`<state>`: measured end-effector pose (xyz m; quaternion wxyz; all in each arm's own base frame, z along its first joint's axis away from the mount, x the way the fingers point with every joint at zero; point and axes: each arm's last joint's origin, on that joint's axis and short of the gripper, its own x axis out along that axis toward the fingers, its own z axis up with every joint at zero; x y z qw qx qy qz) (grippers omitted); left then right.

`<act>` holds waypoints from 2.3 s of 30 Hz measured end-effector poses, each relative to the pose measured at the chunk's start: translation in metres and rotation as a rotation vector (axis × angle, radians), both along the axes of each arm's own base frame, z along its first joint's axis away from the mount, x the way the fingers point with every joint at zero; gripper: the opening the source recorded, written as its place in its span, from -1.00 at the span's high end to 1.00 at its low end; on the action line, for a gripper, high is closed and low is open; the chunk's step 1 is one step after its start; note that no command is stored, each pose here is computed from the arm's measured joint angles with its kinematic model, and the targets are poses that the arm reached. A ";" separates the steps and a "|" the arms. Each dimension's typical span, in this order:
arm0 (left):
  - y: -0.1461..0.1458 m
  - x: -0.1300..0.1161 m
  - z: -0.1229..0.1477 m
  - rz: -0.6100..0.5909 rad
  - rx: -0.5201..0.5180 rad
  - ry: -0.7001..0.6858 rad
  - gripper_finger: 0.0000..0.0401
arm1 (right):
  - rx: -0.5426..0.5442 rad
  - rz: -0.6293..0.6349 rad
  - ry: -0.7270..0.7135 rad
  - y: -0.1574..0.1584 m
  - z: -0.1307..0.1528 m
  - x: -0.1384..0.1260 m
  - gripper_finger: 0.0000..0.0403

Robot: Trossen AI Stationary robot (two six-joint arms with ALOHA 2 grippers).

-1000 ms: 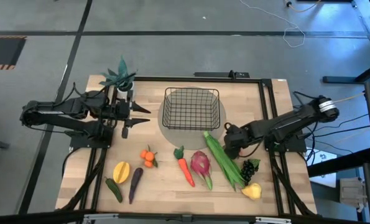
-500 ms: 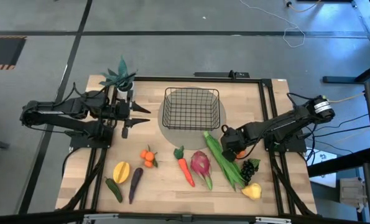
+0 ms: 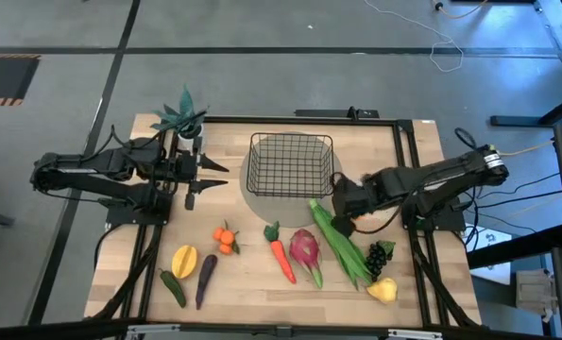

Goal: Build produce basket
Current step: Put the right tangerine into the wire basket, then put the grapes into the wire basket

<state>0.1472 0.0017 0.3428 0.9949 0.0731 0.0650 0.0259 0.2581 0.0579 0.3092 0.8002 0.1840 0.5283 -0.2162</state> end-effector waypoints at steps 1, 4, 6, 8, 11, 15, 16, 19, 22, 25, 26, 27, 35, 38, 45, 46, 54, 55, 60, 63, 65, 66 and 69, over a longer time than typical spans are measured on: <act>0.000 0.000 0.000 0.000 0.000 0.000 0.35 | -0.050 0.028 -0.080 -0.002 0.011 0.006 1.00; 0.000 0.000 0.000 0.000 0.000 0.000 0.35 | -0.244 0.074 -0.272 -0.011 0.036 0.022 1.00; 0.000 0.000 0.000 0.000 -0.001 0.000 0.35 | -0.353 0.083 -0.341 -0.020 0.043 0.031 1.00; 0.000 0.000 0.000 0.000 0.000 0.000 0.35 | -0.398 0.083 -0.379 -0.033 0.042 0.039 1.00; 0.000 0.000 0.000 0.000 -0.001 0.000 0.35 | -0.380 0.082 -0.362 -0.057 0.027 0.052 1.00; 0.000 0.000 0.000 0.000 -0.001 0.000 0.35 | -0.329 0.079 -0.272 -0.083 0.002 0.065 1.00; 0.000 0.000 0.000 0.000 -0.001 0.000 0.35 | -0.332 0.075 -0.262 -0.087 0.000 0.067 1.00; 0.000 0.000 0.000 0.000 -0.002 0.000 0.35 | -0.360 0.085 -0.251 -0.095 -0.002 0.070 1.00; 0.000 0.000 0.000 0.000 -0.002 0.001 0.35 | -0.370 0.132 -0.225 -0.098 -0.005 0.071 0.98; 0.000 0.000 0.000 0.001 -0.002 0.004 0.35 | -0.364 0.172 -0.222 -0.097 -0.006 0.072 0.88; 0.000 0.000 0.000 0.000 -0.002 0.004 0.35 | -0.358 0.174 -0.227 -0.097 -0.005 0.072 0.83; 0.000 0.000 0.000 0.001 -0.002 0.004 0.35 | -0.354 0.177 -0.227 -0.096 -0.005 0.072 0.78; 0.000 0.000 0.000 0.000 -0.003 0.004 0.35 | -0.341 0.147 -0.240 -0.097 -0.004 0.072 0.32; 0.000 0.000 0.000 0.000 -0.003 0.004 0.35 | -0.256 0.141 -0.271 -0.093 -0.001 0.068 0.24; 0.000 0.000 -0.001 0.001 -0.005 0.012 0.35 | 0.272 0.286 -0.315 -0.055 0.002 0.061 0.21; 0.000 0.000 -0.001 0.001 -0.005 0.013 0.35 | 0.317 0.314 -0.288 -0.048 0.001 0.059 0.21; 0.000 0.000 -0.001 0.000 -0.004 0.012 0.35 | 0.487 0.248 0.206 0.015 -0.016 0.013 0.21; 0.000 0.000 -0.001 0.001 -0.004 0.012 0.35 | 0.492 0.198 0.275 0.021 -0.017 0.006 0.21; 0.000 0.000 -0.001 0.001 -0.004 0.012 0.35 | 0.451 0.003 0.488 0.058 -0.019 -0.025 0.21; 0.000 0.000 -0.001 0.001 -0.004 0.012 0.35 | 0.360 -0.065 0.469 0.082 -0.020 -0.038 0.21; 0.000 0.000 -0.001 0.001 -0.004 0.012 0.35 | 0.280 -0.137 0.413 0.094 -0.020 -0.045 0.21; 0.000 0.000 -0.001 0.001 -0.004 0.012 0.35 | 0.245 -0.178 0.382 0.098 -0.020 -0.049 0.21; 0.000 0.000 -0.001 0.001 -0.004 0.012 0.35 | 0.191 -0.292 0.335 0.105 -0.023 -0.056 0.21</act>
